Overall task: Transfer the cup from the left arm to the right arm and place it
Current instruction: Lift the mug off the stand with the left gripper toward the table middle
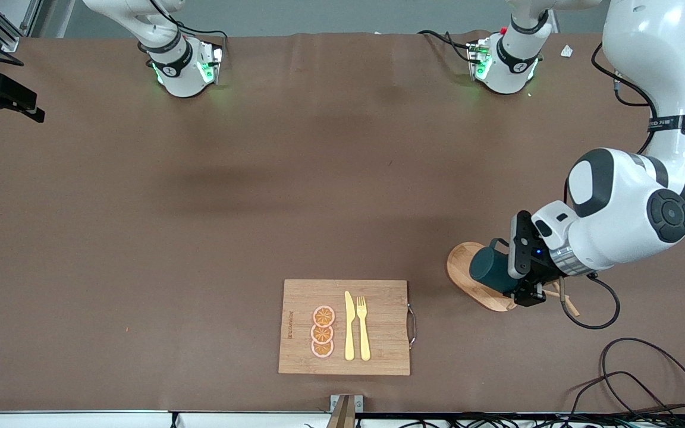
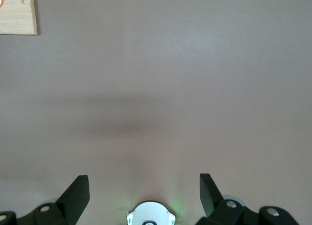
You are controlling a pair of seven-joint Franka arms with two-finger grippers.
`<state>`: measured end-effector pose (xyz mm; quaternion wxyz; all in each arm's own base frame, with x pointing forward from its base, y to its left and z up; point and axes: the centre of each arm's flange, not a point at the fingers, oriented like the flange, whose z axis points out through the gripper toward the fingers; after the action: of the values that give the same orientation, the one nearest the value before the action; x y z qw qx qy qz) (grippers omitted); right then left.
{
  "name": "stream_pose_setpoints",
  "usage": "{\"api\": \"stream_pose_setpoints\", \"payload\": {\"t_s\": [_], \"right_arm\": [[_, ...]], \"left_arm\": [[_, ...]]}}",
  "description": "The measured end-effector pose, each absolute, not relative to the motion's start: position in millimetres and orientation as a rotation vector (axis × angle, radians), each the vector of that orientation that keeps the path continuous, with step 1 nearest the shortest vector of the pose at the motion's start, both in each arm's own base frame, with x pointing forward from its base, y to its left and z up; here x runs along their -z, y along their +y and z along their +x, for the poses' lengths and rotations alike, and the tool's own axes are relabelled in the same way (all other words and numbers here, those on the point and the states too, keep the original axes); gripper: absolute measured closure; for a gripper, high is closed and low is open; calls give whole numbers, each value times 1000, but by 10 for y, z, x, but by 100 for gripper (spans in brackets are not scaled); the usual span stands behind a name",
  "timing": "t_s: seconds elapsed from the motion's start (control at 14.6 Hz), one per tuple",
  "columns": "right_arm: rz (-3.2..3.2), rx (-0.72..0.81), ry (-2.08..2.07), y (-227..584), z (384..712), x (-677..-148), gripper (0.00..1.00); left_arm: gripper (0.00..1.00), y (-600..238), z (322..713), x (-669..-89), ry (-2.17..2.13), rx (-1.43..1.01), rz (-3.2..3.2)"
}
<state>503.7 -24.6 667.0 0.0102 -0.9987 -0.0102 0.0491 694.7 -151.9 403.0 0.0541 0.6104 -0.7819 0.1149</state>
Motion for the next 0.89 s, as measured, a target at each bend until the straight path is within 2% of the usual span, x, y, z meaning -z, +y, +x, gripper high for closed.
{"api": "stream_pose_setpoints", "payload": {"t_s": [0.41, 0.89], "right_arm": [[-3117, -154, -27, -264, 5035, -6668, 0], [-3116, -155, -24, -274, 5035, -6665, 0]], "left_arm": [[13, -1939, 6739, -4425, -2383, -338, 1848], [13, -2992, 6293, -4632, -2721, -196, 1691]]}}
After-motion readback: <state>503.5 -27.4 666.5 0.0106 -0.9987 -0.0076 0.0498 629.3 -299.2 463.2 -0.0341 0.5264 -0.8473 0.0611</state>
